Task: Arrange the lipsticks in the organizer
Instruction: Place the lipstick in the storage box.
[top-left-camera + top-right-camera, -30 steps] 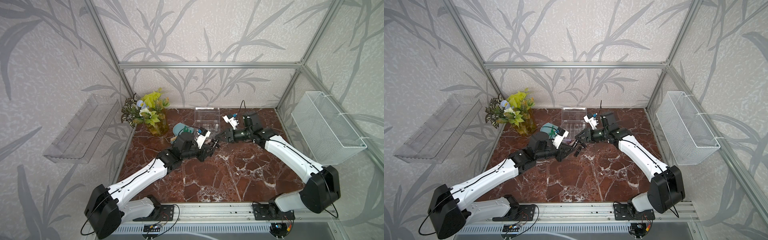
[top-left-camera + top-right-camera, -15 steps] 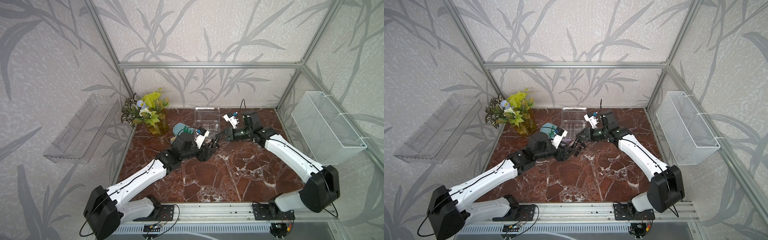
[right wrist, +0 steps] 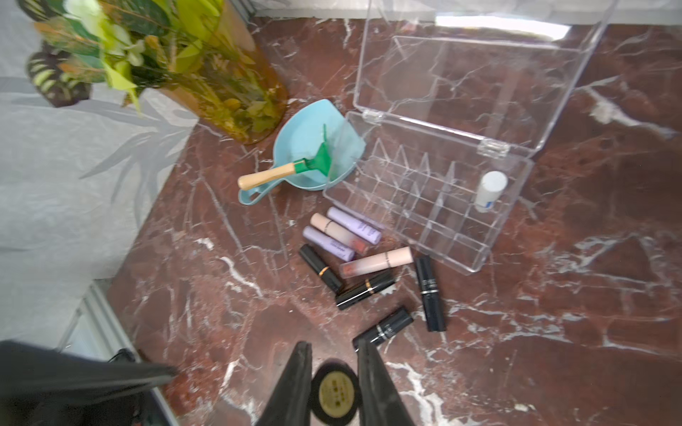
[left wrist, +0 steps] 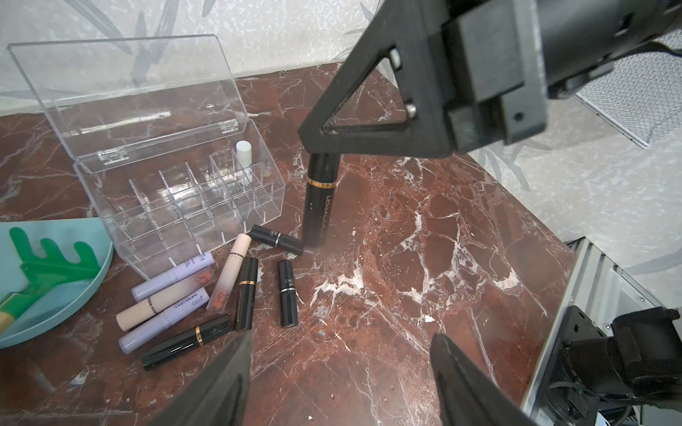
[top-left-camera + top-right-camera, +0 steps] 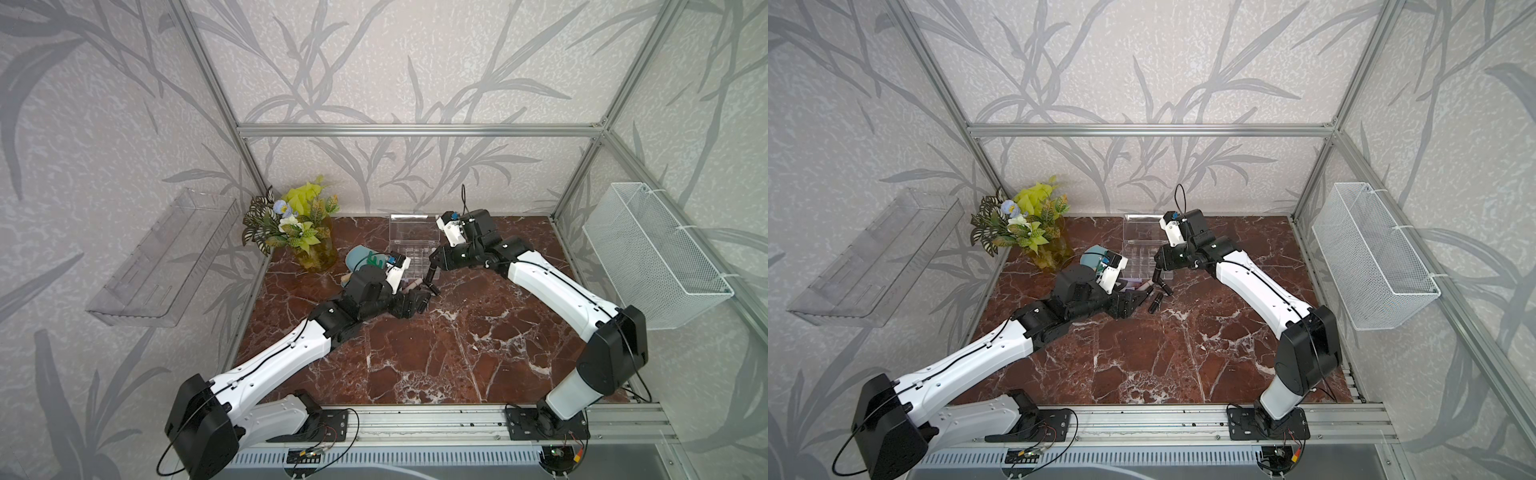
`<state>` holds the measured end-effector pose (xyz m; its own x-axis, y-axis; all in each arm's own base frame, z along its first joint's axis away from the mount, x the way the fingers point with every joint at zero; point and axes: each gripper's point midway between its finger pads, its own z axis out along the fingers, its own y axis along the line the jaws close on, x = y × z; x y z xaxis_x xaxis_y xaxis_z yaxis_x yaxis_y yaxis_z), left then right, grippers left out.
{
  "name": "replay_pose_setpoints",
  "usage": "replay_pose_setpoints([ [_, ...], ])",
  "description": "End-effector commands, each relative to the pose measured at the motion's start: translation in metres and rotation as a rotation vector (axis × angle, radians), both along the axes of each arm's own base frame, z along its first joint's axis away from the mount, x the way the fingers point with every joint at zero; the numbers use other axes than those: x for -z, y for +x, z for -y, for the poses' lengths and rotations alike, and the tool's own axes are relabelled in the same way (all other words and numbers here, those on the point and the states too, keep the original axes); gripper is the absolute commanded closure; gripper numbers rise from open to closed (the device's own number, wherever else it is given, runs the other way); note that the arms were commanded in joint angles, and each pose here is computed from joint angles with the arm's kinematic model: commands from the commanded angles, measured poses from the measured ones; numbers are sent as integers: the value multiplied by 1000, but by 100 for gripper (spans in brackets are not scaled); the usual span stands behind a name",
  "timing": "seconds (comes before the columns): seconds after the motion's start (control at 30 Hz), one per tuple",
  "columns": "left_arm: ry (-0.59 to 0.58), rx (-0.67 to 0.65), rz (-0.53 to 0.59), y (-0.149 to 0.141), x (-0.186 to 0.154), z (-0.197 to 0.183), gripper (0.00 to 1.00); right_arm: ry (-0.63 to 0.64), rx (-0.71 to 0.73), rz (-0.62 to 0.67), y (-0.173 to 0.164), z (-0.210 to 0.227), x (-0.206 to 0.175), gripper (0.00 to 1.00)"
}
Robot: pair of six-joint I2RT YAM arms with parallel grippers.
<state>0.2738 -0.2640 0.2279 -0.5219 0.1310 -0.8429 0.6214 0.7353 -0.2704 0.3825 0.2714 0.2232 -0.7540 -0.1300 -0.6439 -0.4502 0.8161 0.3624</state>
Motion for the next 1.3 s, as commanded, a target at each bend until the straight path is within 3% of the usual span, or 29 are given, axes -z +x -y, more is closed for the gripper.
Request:
replay_pose_setpoints([
  [0.0,39,-30,-7,2,9,-8,22,-92,71,151,36,10,-11,83],
  [0.5,77,-28,-35,6,32,-7,23,-158,108,274,112,-12,12,83],
  [1.0,83,-127,-90,37,73,-18,26,-159,150,298,148,-9,40,83],
  [1.27,47,-129,-118,41,76,-21,27,-141,157,292,157,-13,53,83],
])
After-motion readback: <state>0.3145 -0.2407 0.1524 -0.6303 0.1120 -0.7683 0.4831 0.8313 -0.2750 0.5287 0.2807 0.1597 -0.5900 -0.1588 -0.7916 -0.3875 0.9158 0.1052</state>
